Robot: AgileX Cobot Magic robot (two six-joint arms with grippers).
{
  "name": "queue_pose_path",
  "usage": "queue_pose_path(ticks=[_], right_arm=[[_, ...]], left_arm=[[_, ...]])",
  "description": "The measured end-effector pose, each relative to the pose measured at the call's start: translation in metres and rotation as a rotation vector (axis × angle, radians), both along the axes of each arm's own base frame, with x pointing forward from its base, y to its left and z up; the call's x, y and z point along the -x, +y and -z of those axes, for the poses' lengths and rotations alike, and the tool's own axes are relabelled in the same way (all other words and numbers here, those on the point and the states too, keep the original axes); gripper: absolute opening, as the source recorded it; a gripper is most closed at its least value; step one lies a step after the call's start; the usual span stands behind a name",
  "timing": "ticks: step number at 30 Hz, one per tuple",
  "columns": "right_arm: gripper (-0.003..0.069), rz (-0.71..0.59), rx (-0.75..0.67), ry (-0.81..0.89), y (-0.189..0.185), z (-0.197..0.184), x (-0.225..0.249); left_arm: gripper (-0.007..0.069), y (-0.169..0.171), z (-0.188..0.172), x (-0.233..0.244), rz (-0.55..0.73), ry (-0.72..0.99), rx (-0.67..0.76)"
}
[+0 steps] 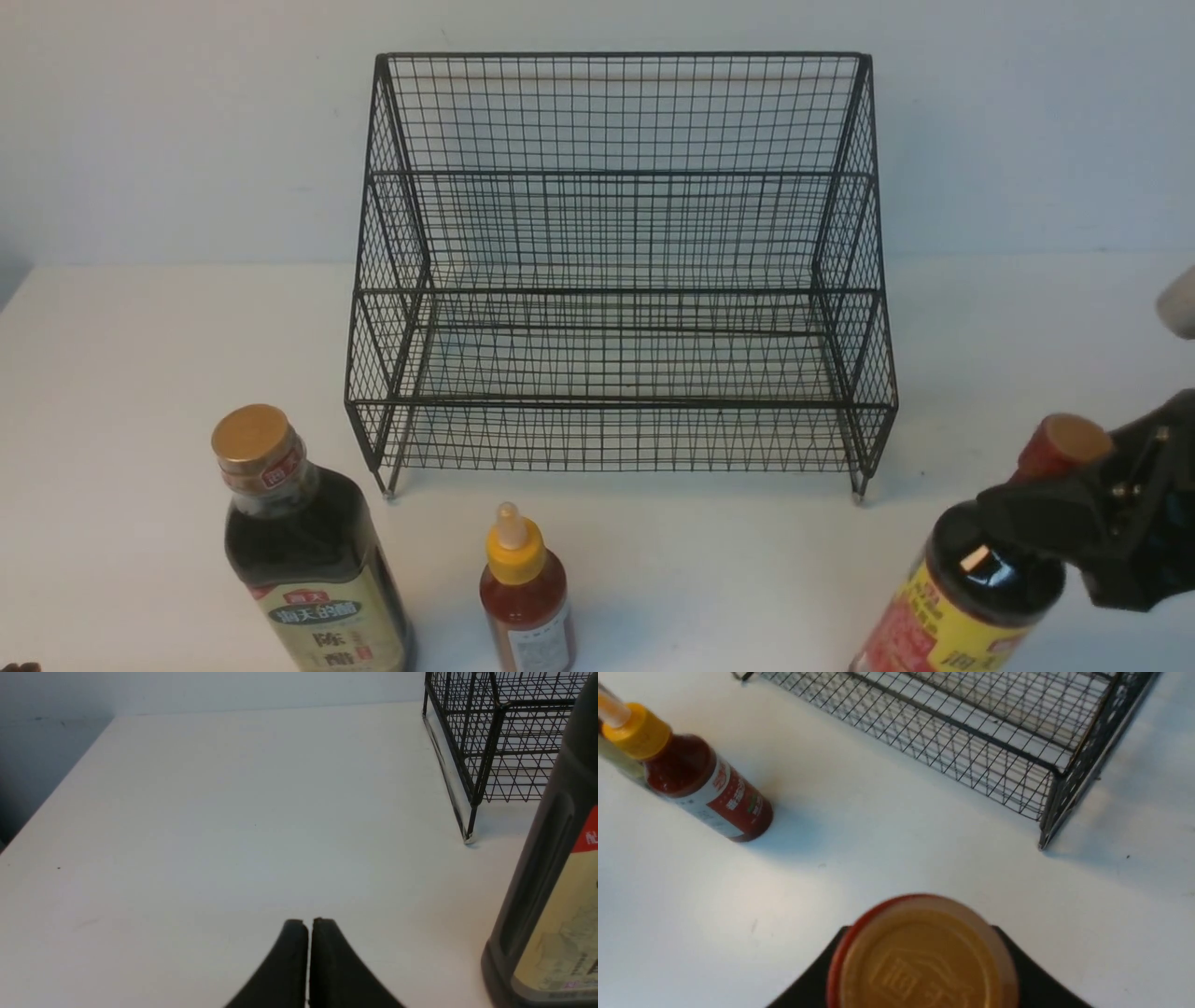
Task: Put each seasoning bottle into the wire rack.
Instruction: Use the right arm to put the condiment bottle back on the shelf
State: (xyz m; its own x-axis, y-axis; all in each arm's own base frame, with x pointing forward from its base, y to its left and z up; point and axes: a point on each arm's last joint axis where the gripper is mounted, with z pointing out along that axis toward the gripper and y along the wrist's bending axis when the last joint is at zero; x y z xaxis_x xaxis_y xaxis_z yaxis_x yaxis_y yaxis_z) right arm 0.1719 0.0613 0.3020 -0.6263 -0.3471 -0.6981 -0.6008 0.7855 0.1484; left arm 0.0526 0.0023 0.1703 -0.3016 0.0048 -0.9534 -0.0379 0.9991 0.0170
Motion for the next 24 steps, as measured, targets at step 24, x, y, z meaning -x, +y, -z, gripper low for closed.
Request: queue_pose_path(ticks=[24], right_arm=[[0.0283, -0.033, -0.029, -0.330, 0.006, -0.153, -0.038]], left_arm=[[-0.0005, 0.000, 0.000, 0.000, 0.000, 0.000, 0.000]])
